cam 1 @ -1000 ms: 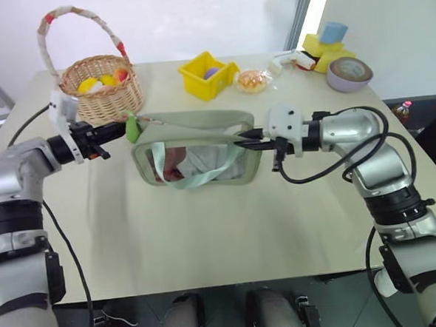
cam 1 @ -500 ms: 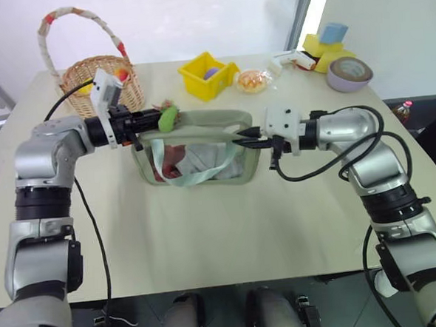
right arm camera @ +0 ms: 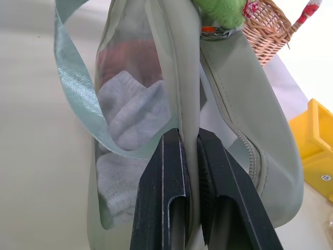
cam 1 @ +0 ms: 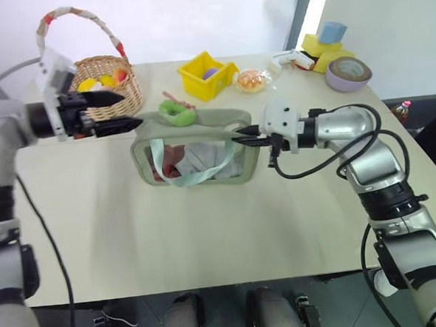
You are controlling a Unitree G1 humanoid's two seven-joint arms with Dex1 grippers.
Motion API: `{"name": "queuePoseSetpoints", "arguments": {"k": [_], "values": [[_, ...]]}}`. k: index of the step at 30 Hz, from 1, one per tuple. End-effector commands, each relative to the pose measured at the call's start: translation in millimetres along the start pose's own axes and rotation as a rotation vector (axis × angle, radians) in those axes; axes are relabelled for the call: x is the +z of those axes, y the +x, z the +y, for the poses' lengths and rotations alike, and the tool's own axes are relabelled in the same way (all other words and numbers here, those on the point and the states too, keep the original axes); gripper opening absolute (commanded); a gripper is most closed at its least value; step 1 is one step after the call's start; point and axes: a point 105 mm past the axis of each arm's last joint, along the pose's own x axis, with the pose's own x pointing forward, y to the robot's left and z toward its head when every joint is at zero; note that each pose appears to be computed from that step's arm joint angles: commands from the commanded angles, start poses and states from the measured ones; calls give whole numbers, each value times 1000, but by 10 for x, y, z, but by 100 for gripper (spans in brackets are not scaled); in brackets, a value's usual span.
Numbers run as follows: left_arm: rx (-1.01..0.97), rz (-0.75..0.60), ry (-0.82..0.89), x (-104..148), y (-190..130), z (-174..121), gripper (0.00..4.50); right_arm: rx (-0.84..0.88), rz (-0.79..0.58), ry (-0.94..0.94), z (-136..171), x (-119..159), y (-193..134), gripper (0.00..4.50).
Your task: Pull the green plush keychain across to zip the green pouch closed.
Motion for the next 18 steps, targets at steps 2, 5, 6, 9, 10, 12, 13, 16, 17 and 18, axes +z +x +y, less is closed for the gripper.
{"name": "queuePoseSetpoints", "arguments": {"k": [2,5,6,9,10,12,13,16,17,18], "values": [[5,48,55,-193,45,-133,447,-5,-29,-40,-54,110,5,0],[105,24,59,-313,195,-47,447,1,-32,-38,-45,115,18,0],[93,19,48,-336,230,-83,447,2,-32,-37,-41,114,21,0],[69,48,74,-429,275,-143,398,3,-29,-36,-39,107,15,0],[74,44,73,-427,272,-131,368,1,-28,-36,-42,106,12,0],[61,33,65,-411,260,-134,275,-2,-25,-36,-48,102,10,0],[56,34,67,-409,257,-135,225,-5,-24,-36,-51,100,11,0],[36,32,70,-378,246,-152,76,-8,-21,-33,-48,94,0,0],[33,34,73,-372,246,-157,26,-9,-20,-33,-46,92,-3,0],[33,41,74,-375,249,-154,10,-11,-18,-33,-48,89,-4,0]]}}
